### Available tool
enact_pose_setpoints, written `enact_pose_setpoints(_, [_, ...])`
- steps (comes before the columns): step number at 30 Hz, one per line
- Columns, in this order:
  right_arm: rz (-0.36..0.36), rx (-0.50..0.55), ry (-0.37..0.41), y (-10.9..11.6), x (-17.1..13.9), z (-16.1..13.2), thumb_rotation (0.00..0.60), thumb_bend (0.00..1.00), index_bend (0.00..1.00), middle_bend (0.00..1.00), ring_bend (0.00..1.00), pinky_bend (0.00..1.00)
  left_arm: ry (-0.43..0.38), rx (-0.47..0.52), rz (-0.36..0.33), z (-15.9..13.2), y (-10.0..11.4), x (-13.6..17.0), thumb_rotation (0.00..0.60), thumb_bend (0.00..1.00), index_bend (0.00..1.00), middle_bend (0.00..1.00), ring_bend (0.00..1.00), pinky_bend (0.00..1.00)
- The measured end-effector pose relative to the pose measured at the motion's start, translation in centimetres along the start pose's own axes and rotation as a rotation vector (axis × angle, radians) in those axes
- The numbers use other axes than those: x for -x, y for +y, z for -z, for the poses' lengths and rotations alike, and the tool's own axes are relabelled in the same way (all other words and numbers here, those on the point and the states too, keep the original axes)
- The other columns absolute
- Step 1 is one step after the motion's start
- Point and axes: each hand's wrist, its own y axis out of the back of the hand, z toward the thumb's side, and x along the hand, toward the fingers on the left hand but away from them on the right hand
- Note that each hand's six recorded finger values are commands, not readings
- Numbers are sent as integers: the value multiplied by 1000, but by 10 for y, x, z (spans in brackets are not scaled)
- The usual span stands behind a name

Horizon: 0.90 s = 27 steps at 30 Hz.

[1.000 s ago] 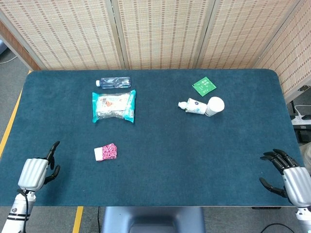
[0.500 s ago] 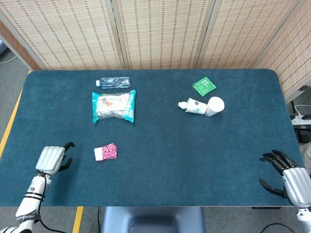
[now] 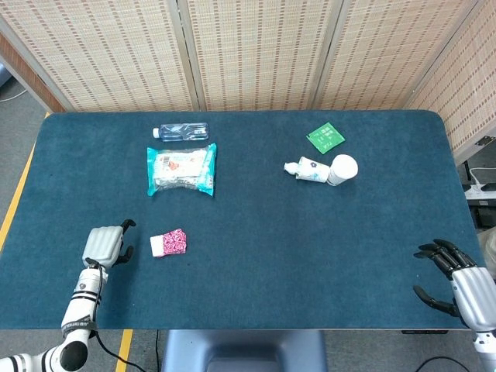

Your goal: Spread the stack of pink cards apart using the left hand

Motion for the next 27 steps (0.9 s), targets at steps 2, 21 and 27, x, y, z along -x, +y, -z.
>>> enact_pose_setpoints(2, [-2,1,-1,0,0,0,600,126,343,254,156,320,21,17,-2,-4,-1,0,600,390,209,1000,1000,1000])
enact_pose_setpoints(21, [-3,15,3,2,0,1,600,127,344,255,156,320,157,115,45,-57,-29,10,600,370,205,1000,1000,1000])
enact_pose_setpoints(27, [-7,18,3,2,0,1,600,126,344,254,156,320,194,130,56,-68,-39,12,600,370,194,1000,1000,1000])
